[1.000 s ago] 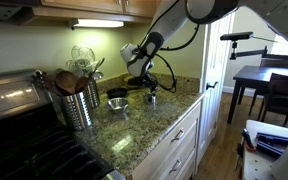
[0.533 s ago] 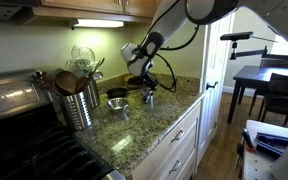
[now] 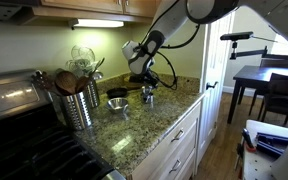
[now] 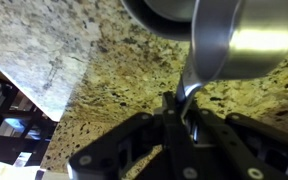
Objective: Unstack the measuring cups
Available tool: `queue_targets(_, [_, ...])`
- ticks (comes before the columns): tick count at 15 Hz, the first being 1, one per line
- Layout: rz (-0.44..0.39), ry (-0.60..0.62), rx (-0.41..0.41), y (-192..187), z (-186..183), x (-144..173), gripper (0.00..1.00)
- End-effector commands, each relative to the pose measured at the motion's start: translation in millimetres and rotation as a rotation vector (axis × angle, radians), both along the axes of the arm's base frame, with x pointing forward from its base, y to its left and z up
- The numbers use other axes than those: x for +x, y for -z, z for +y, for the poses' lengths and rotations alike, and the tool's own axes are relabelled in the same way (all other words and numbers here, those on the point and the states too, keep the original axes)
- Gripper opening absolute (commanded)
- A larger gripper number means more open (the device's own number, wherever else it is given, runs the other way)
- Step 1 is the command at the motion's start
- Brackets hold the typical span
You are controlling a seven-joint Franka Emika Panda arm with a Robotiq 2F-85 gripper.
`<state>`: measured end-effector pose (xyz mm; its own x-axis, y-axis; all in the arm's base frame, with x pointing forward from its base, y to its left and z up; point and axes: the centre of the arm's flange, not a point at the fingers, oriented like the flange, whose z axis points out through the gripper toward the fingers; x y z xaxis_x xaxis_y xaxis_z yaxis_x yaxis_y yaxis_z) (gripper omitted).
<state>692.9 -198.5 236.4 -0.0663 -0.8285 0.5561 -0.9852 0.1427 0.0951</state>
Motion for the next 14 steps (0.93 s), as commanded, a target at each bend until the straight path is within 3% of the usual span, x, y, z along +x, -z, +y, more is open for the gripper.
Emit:
queue_targets(1, [0.001, 0.019, -0.005, -25.2, -5.1, -18.5, 0.06])
queue_targets(4, [0.012, 0.047, 0.021, -31.9, -14.5, -40.5, 0.06])
queue_targets(14, [0.200, 0.038, 0.071, -26.0, -31.2, -111.2, 0.07])
